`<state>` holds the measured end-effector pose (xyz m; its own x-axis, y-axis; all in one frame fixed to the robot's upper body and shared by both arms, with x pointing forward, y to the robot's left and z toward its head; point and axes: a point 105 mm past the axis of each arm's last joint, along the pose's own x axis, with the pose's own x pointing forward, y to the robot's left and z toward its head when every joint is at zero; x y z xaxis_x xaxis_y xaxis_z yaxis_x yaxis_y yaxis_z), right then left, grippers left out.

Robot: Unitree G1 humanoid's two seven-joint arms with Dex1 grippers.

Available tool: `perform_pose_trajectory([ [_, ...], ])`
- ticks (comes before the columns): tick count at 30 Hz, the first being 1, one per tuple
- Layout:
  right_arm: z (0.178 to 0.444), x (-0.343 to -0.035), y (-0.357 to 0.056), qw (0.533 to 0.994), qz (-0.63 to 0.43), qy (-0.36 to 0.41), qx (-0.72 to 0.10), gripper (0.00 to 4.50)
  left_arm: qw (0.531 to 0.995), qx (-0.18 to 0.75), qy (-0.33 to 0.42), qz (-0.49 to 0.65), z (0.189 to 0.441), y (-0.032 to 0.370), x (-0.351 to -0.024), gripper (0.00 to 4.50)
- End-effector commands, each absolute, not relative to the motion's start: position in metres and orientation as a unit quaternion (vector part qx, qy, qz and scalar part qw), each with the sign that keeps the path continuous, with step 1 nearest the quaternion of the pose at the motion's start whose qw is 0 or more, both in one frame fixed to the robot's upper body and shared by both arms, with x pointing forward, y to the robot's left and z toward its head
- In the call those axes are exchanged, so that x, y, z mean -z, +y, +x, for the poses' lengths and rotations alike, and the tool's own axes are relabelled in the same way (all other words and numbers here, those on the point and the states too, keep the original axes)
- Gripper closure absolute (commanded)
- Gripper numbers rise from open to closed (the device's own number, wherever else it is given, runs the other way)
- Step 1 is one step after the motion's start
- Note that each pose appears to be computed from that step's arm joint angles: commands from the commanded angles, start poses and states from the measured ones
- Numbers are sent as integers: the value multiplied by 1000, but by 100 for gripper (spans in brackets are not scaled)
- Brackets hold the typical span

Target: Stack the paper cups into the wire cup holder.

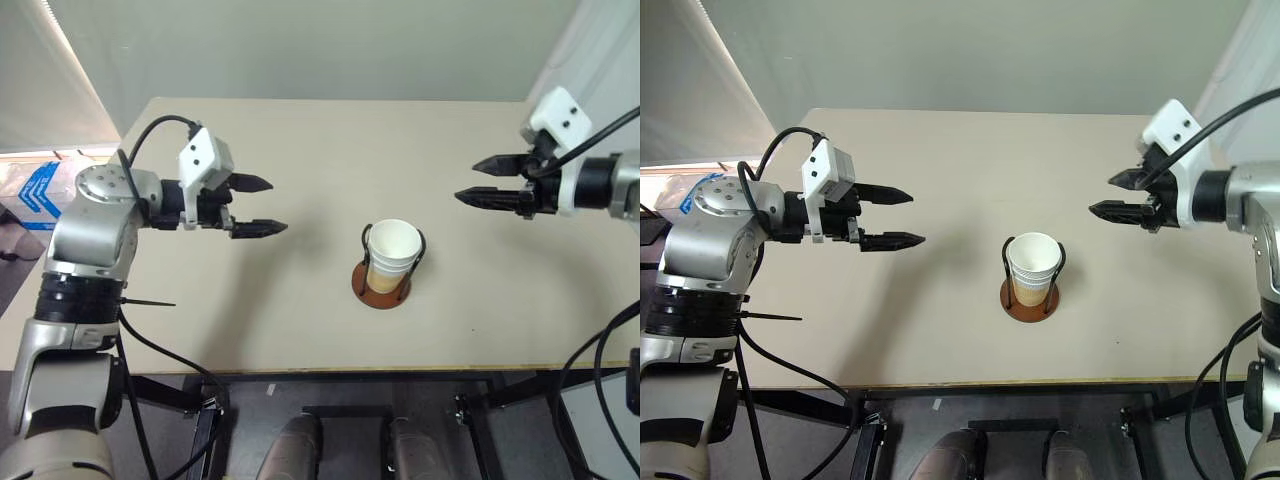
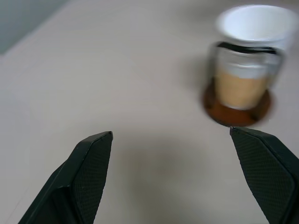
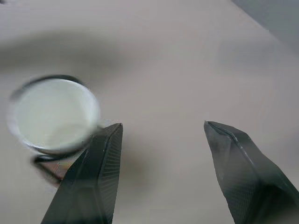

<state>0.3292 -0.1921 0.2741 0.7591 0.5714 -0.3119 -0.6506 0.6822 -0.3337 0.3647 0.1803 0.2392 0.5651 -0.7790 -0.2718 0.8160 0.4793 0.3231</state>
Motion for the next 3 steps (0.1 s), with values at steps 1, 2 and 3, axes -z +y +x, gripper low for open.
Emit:
perform_pose_trajectory([
  [1,336,-295,-219,964,-149,0,-218,158,911,366,4,189,381,203,-250,8],
  [2,337,-292,-224,973,-122,-12,-196,158,922,344,2,178,383,208,-247,8],
  [3,338,-290,-227,978,-103,-22,-180,158,929,330,0,168,384,211,-244,8],
])
